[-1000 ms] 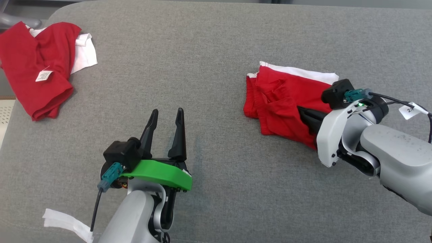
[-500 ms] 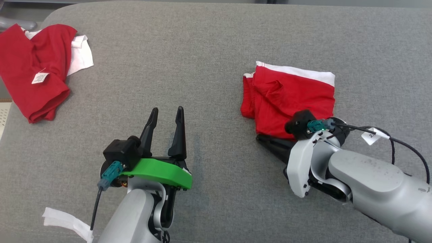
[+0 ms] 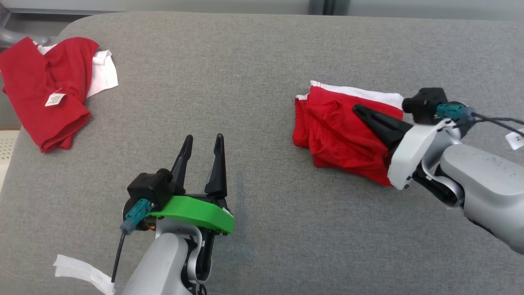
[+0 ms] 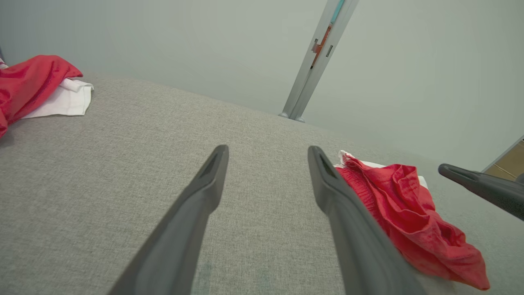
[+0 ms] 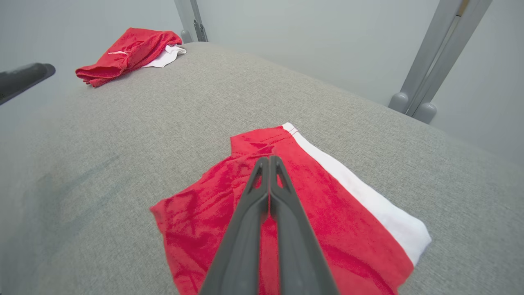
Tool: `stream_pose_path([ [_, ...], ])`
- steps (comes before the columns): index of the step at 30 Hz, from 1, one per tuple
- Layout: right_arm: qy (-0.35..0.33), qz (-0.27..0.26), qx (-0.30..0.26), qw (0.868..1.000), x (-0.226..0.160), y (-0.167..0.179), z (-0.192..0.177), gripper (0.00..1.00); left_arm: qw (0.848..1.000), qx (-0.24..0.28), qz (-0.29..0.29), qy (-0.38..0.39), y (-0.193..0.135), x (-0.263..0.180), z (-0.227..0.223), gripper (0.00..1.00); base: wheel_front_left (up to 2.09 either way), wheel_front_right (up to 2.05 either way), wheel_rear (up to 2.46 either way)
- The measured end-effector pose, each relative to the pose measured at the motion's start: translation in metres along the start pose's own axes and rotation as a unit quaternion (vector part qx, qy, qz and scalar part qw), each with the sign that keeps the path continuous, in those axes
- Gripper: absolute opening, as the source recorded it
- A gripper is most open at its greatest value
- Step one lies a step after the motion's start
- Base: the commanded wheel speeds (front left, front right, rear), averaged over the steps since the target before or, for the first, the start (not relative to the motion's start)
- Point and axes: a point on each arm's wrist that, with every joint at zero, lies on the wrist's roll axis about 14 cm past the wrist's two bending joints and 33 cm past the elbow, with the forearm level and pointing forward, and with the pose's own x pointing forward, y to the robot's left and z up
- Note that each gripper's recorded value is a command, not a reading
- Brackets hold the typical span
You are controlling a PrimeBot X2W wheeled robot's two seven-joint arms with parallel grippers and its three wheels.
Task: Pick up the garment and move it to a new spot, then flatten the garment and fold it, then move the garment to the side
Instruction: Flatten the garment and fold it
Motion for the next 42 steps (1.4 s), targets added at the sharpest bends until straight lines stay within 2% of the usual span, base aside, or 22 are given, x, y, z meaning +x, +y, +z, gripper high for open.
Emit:
stream_pose_path([
  [4, 0.017, -0.038, 0.002, 0.999, 0.0, -0.029, -0.009, 0.0, 1.0, 0.001, 0.007, -0.001, 0.005, -0.003, 0.001, 1.0, 0.0, 0.0, 0.0],
  [9, 0.054, -0.035, -0.015, 0.998, 0.015, -0.034, -0.027, 0.0, 1.0, 0.003, 0.022, 0.002, 0.015, -0.005, 0.0, 1.0, 0.0, 0.0, 0.0],
  [17, 0.078, 0.027, -0.015, 0.996, 0.038, -0.001, -0.041, 0.0, 0.999, 0.006, 0.047, 0.005, 0.032, -0.007, -0.002, 1.0, 0.0, 0.0, 0.0],
  [26, 0.108, 0.073, -0.018, 0.991, 0.02, 0.029, -0.052, 0.0, 0.999, 0.002, 0.037, 0.007, 0.025, -0.002, -0.004, 1.0, 0.0, 0.0, 0.0],
  [35, 0.118, 0.116, -0.018, 0.986, 0.023, 0.069, -0.067, 0.0, 0.999, 0.001, 0.033, 0.009, 0.023, 0.005, -0.006, 1.0, 0.0, 0.0, 0.0],
  [39, 0.103, 0.121, -0.021, 0.987, 0.023, 0.076, -0.063, 0.0, 0.999, 0.001, 0.03, 0.011, 0.021, 0.006, -0.008, 1.0, 0.0, 0.0, 0.0],
  [42, 0.063, 0.116, -0.021, 0.991, 0.024, 0.074, -0.048, 0.0, 1.0, 0.001, 0.028, 0.008, 0.02, 0.008, -0.006, 1.0, 0.0, 0.0, 0.0],
])
